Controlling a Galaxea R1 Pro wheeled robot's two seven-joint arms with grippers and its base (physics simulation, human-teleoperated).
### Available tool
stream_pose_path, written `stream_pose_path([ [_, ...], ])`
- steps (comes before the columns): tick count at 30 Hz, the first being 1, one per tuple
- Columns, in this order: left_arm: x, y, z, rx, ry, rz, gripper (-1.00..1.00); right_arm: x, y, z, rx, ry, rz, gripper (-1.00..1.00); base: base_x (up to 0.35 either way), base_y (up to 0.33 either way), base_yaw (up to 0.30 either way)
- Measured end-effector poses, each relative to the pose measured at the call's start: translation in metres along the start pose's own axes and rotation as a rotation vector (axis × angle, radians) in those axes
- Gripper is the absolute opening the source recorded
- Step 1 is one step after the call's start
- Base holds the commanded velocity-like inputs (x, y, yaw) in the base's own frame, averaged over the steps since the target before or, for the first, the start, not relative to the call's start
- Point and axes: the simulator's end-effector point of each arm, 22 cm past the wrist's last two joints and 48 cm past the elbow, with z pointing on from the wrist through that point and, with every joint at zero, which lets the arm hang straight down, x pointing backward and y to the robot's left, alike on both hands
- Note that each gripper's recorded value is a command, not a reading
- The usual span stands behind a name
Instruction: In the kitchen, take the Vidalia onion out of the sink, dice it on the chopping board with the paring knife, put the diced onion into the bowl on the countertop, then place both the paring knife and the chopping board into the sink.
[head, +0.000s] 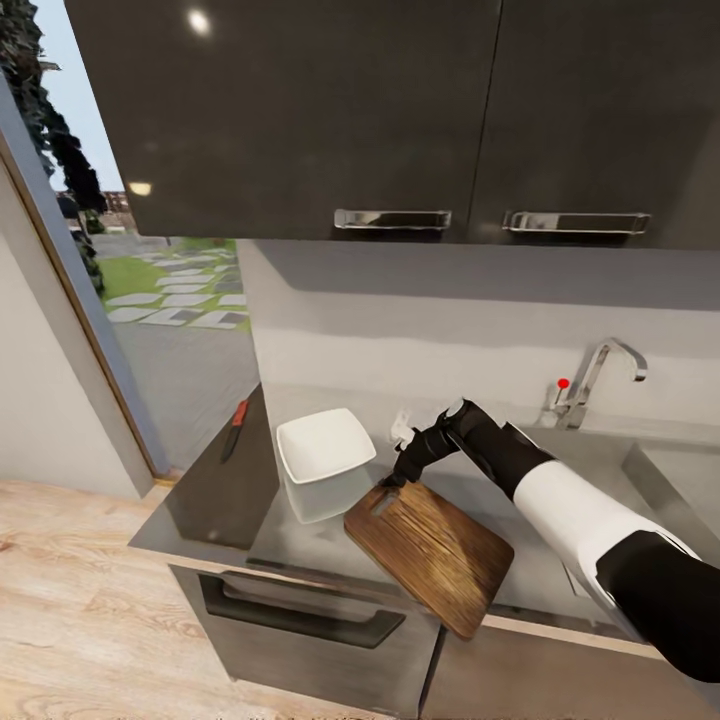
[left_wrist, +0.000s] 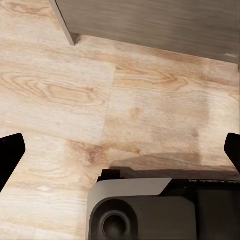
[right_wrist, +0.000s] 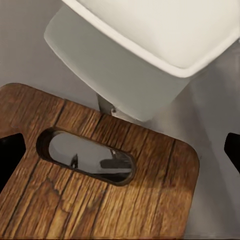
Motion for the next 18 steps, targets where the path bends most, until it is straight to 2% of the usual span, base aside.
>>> stream_pose_path([
  [14,0.008,0.000,-0.001,-0.001,0.022,0.000,1.00,0.019,-0.001,0.013,-0.017,0.030,0.026,1.00,0.001,0.000,0.000],
  [18,0.011,0.000,-0.001,0.001,0.029,0.001,1.00,0.021,0.000,0.017,-0.021,0.033,0.029,1.00,0.102,0.000,0.000],
])
